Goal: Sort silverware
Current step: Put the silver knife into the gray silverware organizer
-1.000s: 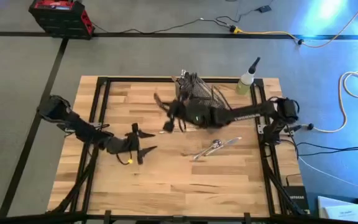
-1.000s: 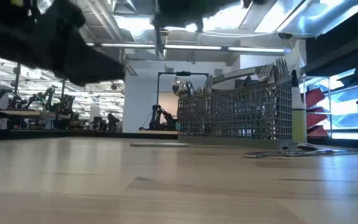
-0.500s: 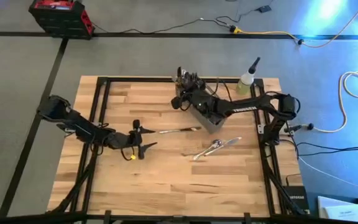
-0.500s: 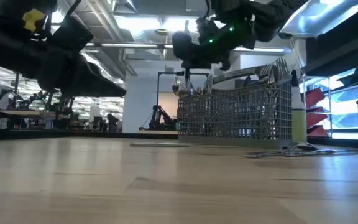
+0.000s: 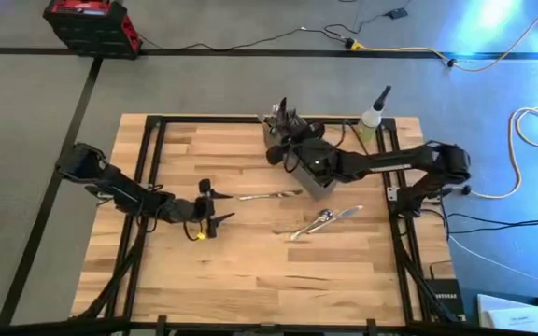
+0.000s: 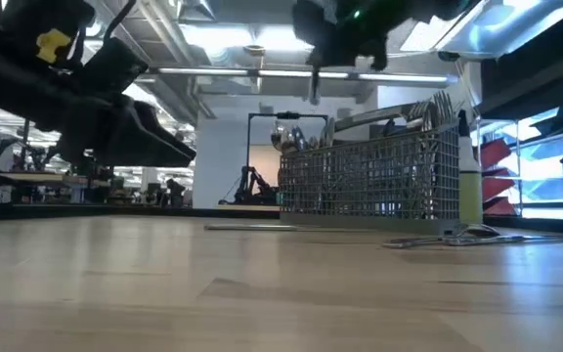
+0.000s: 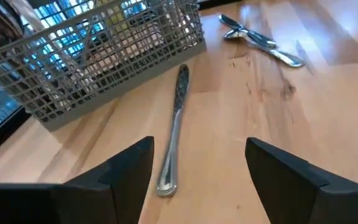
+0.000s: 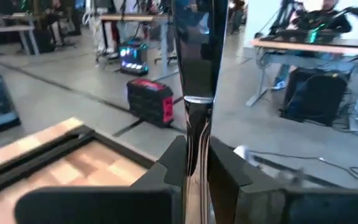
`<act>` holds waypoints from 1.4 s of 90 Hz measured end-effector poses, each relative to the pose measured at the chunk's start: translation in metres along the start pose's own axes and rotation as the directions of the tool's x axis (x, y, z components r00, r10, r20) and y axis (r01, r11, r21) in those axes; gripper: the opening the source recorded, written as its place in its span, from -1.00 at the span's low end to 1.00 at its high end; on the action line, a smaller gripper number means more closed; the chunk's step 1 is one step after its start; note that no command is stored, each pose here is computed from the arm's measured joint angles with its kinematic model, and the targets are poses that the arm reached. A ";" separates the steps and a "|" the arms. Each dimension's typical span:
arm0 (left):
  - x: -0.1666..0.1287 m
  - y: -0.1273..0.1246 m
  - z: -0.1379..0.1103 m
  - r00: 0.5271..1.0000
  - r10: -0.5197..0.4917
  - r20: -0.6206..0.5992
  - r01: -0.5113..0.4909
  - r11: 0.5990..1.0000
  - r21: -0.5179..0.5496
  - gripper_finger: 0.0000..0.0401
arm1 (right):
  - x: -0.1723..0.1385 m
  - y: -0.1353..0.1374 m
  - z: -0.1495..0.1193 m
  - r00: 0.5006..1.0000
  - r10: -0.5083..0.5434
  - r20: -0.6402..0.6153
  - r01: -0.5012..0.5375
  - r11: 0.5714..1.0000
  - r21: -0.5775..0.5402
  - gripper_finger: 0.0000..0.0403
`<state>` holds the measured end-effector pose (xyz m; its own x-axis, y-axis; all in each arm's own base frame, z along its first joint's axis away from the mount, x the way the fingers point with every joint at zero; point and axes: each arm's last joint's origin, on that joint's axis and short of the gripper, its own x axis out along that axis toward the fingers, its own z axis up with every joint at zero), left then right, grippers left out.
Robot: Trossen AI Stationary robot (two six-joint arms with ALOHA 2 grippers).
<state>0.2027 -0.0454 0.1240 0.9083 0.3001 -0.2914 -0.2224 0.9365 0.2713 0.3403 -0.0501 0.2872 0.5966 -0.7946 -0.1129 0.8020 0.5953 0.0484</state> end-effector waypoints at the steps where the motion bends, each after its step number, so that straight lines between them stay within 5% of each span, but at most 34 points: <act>1: 0.000 0.000 0.000 1.000 0.000 0.000 0.000 1.000 0.000 0.19 | -0.001 0.000 0.001 1.000 -0.005 0.000 0.005 1.000 -0.002 -0.90; 14: 0.001 0.001 0.000 1.000 -0.014 -0.001 0.014 1.000 -0.004 0.19 | -0.002 -0.002 -0.006 0.997 -0.078 -0.026 0.076 0.995 -0.065 -0.90; 37: 0.001 0.001 -0.001 1.000 -0.028 -0.005 0.027 0.999 -0.028 0.19 | 0.010 -0.026 -0.050 0.985 -0.165 -0.057 0.166 0.986 0.013 -0.90; 47: 0.001 0.000 -0.001 1.000 -0.030 -0.007 0.030 0.999 -0.038 0.19 | 0.013 -0.035 -0.055 0.991 -0.128 -0.035 0.130 0.989 0.076 -0.90; 81: 0.001 -0.001 0.000 0.997 -0.078 0.002 0.078 0.995 -0.058 0.19 | 0.007 -0.027 -0.054 0.997 -0.081 -0.012 0.082 0.993 0.085 -0.27; 111: 0.001 0.000 0.000 0.997 -0.075 0.004 0.075 0.997 -0.031 0.19 | -0.020 0.024 -0.005 0.994 0.077 0.079 -0.074 0.997 -0.036 -0.12; 126: 0.004 0.005 0.004 0.997 -0.064 0.043 0.065 0.998 -0.019 0.19 | -0.049 0.054 0.005 0.963 0.269 -0.008 -0.266 0.947 -0.177 -0.11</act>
<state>0.2066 -0.0405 0.1278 0.9349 0.2316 -0.2689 -0.1697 0.9572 0.2343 0.3545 0.0206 0.3005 0.7902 -0.6040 -0.1040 0.5958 0.7968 -0.1002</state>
